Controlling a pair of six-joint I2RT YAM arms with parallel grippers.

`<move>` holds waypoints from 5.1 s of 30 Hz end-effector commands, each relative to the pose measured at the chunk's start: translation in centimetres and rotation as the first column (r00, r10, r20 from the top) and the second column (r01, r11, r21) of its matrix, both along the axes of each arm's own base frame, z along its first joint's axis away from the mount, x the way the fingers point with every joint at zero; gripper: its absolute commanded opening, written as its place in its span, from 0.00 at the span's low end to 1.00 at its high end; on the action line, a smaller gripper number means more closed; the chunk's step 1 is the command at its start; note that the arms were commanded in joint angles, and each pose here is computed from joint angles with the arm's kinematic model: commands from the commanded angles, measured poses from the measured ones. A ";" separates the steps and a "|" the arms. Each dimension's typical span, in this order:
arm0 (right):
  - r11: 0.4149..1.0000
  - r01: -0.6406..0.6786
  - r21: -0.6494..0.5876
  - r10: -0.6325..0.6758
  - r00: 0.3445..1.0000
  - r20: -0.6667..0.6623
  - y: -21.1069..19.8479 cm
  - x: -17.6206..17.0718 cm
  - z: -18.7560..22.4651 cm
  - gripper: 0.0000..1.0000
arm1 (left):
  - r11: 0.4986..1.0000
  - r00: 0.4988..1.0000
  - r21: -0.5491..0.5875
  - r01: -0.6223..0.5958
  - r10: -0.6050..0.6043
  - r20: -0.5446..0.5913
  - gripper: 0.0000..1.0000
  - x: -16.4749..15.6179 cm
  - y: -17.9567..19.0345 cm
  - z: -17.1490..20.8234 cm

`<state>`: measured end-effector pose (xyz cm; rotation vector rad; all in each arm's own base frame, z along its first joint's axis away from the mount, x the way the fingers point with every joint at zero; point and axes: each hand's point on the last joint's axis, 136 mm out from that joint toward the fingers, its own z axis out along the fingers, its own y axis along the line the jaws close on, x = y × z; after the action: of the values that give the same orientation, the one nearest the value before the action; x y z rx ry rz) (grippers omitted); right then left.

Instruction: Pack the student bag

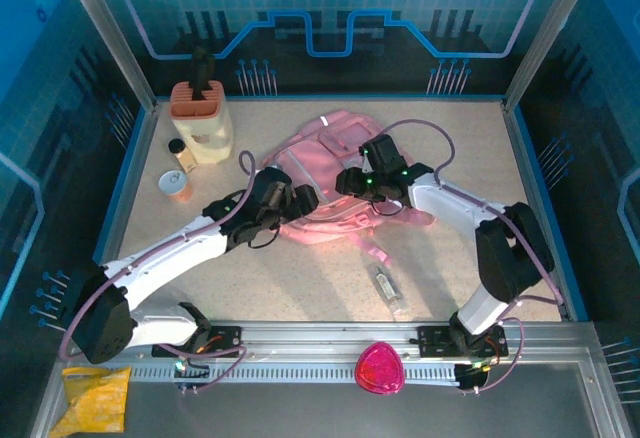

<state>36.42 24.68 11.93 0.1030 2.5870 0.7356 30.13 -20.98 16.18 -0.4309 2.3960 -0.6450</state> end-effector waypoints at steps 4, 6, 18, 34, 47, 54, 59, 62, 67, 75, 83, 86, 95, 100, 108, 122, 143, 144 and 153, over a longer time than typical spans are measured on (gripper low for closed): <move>1.000 0.012 0.007 -0.011 1.000 -0.014 0.4 1.3 -1.4 0.40 | 0.996 0.999 0.083 0.019 -0.023 0.049 0.97 -0.1 -0.1 1.1; 1.000 -0.005 0.025 0.006 1.000 -0.012 0.9 1.3 -1.4 0.32 | 0.995 0.999 0.101 0.027 -0.031 0.044 0.99 0.0 -0.3 0.8; 0.991 0.022 0.131 -0.026 0.999 0.030 1.4 1.1 0.4 0.00 | 0.981 0.998 0.192 0.012 -0.023 0.054 0.99 0.1 -1.5 0.5; 0.957 0.048 0.285 -0.075 0.994 0.082 1.9 0.3 4.2 0.00 | 0.970 0.998 0.235 -0.063 0.064 0.006 0.99 -0.2 -3.0 -2.1; 0.943 0.056 0.328 -0.091 0.991 0.093 2.4 -0.1 5.8 0.00 | 0.979 0.993 0.170 -0.112 0.116 -0.016 0.99 1.0 -6.0 -3.4; 0.931 0.068 0.358 -0.105 0.991 0.086 2.5 -0.3 5.7 0.00 | 0.968 0.982 0.160 -0.190 0.190 0.017 0.99 2.4 -6.0 -3.0; 0.925 0.072 0.373 -0.111 0.990 0.084 2.6 -0.3 5.8 0.00 | 0.952 0.969 0.185 -0.243 0.247 0.003 0.99 2.9 -5.6 -3.7; 0.920 0.077 0.385 -0.118 0.989 0.086 2.6 -0.2 6.1 0.00 | 0.950 0.967 0.184 -0.252 0.256 0.003 0.99 2.9 -5.6 -4.1; 0.912 0.078 0.403 -0.121 0.989 0.082 2.6 0.2 6.4 0.00 | 0.964 0.974 0.143 -0.225 0.227 0.006 0.99 2.5 -5.9 -4.2; 0.904 0.079 0.420 -0.126 0.988 0.086 2.8 0.7 6.9 0.00 | 0.982 0.986 0.098 -0.162 0.165 -0.027 0.99 1.9 -7.3 -4.8; 0.898 0.083 0.433 -0.134 0.987 0.088 2.6 1.0 7.4 0.00 | 0.988 0.989 0.063 -0.144 0.143 0.028 0.99 2.3 -7.6 -4.2; 0.895 0.080 0.438 -0.133 0.987 0.090 2.6 1.0 7.5 0.00 | 0.990 0.990 0.046 -0.130 0.128 0.053 0.99 2.3 -7.7 -3.8; 0.885 0.071 0.461 -0.131 0.986 0.100 2.8 1.1 8.3 0.00 | 0.982 0.987 0.109 -0.152 0.145 0.072 0.99 3.6 -7.0 -3.6; 0.877 0.071 0.476 -0.136 0.985 0.104 2.8 1.0 8.7 0.00 | 0.962 0.972 0.144 -0.234 0.227 0.061 0.99 4.4 -5.7 -4.5; 0.879 0.073 0.472 -0.139 0.984 0.107 2.5 1.0 8.4 0.00 | 0.921 0.940 0.192 -0.340 0.334 0.064 0.95 3.7 -2.4 -4.8; 0.876 0.070 0.478 -0.133 0.986 0.098 2.7 1.5 7.9 0.00 | 0.934 0.955 0.202 -0.295 0.293 0.043 0.61 -0.1 1.0 -4.1; 0.868 0.074 0.490 -0.133 0.987 0.087 3.2 1.6 7.6 0.00 | 0.971 0.982 0.145 -0.188 0.185 0.034 0.65 2.3 -5.9 -2.3; 0.869 0.074 0.490 -0.132 0.988 0.086 3.2 1.5 7.6 0.00 | 0.971 0.982 0.149 -0.187 0.184 0.031 0.63 2.4 -6.1 -2.4; 0.868 0.076 0.490 -0.131 0.988 0.080 3.2 1.4 7.3 0.00 | 0.957 0.973 0.180 -0.228 0.228 0.019 0.34 3.7 -5.4 -3.2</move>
<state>36.69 26.72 15.39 0.4250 2.3591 1.1903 32.95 -26.41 12.26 -0.6005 2.3520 -0.3249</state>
